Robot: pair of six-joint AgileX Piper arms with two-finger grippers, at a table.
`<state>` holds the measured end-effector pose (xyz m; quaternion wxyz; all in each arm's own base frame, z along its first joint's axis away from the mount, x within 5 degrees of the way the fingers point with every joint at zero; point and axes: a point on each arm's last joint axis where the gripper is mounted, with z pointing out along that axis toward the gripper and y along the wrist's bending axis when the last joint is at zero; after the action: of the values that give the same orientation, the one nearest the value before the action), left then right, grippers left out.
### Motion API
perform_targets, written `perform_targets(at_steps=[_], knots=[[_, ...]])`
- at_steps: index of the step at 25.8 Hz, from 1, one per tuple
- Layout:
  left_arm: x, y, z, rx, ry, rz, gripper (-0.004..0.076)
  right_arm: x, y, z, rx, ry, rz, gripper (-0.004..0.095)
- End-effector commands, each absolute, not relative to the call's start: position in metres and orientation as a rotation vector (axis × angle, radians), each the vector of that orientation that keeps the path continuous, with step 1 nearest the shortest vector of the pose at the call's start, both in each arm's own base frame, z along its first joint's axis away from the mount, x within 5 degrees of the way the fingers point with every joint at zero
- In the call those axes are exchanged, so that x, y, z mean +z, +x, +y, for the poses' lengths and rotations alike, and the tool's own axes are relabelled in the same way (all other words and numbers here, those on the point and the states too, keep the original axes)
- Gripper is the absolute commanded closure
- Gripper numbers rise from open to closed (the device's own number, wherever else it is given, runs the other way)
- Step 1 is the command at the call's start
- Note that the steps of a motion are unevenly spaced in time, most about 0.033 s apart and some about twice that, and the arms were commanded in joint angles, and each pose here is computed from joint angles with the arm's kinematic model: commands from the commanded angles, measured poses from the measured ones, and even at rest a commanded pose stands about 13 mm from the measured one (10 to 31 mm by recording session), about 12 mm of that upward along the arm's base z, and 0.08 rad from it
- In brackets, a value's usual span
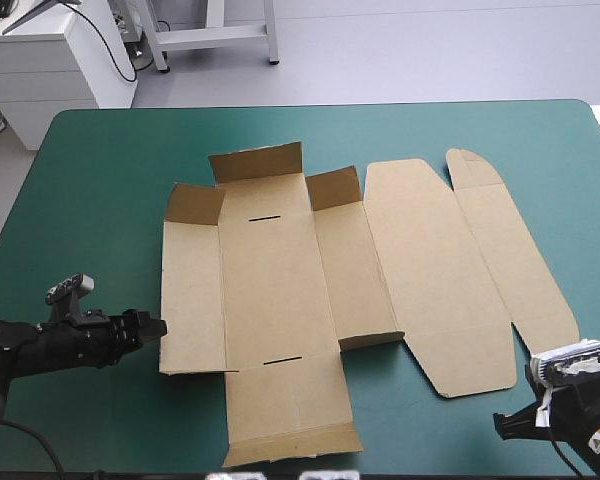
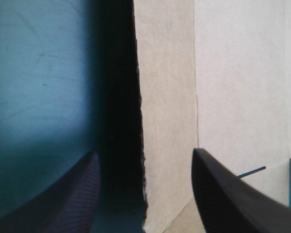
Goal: Fold the box
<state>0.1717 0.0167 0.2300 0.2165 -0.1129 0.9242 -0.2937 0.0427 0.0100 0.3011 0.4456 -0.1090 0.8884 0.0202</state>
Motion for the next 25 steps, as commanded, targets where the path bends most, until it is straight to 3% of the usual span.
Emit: perform_targets(at_steps=[1,19,25], knots=[[0.236,0.181,0.013,-0.940,-0.319,2.496,0.0255,0.312,0.047,0.010,0.036,-0.257,2.131,0.0923],[0.205,0.209,0.007,-1.219,-0.296,2.501,0.0260,0.313,0.047,0.010,0.036,-0.257,2.129,0.0923],[0.202,0.221,-0.007,-1.087,-0.317,2.523,0.0261,0.312,0.046,0.010,0.038,-0.258,2.134,0.0923]])
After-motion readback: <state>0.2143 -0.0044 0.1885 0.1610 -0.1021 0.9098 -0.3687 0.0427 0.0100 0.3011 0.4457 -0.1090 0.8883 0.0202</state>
